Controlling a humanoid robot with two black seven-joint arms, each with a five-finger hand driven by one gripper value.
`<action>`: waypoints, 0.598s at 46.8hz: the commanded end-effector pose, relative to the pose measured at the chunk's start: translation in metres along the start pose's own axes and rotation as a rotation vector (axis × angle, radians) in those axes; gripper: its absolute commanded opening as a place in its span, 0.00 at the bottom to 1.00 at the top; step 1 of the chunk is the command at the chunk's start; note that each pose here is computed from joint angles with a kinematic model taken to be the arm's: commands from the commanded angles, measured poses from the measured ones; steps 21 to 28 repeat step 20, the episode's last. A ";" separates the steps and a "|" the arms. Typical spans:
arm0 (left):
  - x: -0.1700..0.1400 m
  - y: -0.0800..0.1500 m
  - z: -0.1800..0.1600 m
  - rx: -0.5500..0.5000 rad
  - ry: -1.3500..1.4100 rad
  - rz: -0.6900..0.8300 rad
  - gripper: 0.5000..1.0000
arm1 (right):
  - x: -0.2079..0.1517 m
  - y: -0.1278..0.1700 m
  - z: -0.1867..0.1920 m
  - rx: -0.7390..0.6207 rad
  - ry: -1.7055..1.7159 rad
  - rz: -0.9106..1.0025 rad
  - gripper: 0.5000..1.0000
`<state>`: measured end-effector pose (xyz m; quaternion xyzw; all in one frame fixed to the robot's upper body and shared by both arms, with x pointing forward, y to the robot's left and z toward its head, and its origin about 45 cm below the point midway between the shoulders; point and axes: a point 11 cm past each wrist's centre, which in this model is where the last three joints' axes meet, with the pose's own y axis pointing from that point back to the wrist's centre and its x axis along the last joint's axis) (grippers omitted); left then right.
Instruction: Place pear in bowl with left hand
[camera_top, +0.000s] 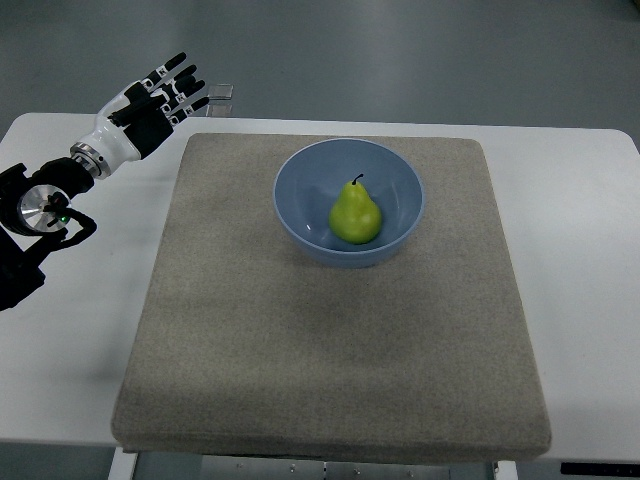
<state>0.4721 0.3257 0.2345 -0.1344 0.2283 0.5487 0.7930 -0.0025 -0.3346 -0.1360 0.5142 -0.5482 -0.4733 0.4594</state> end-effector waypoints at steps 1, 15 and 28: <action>0.003 0.001 0.001 0.000 -0.003 0.007 0.99 | 0.000 0.000 0.000 0.000 0.003 -0.001 0.85; 0.005 0.003 0.004 0.001 -0.012 0.010 0.99 | 0.000 0.000 0.001 -0.004 0.004 0.001 0.85; 0.005 0.003 0.004 -0.001 -0.011 0.012 0.99 | 0.000 0.000 0.005 -0.009 0.003 0.000 0.85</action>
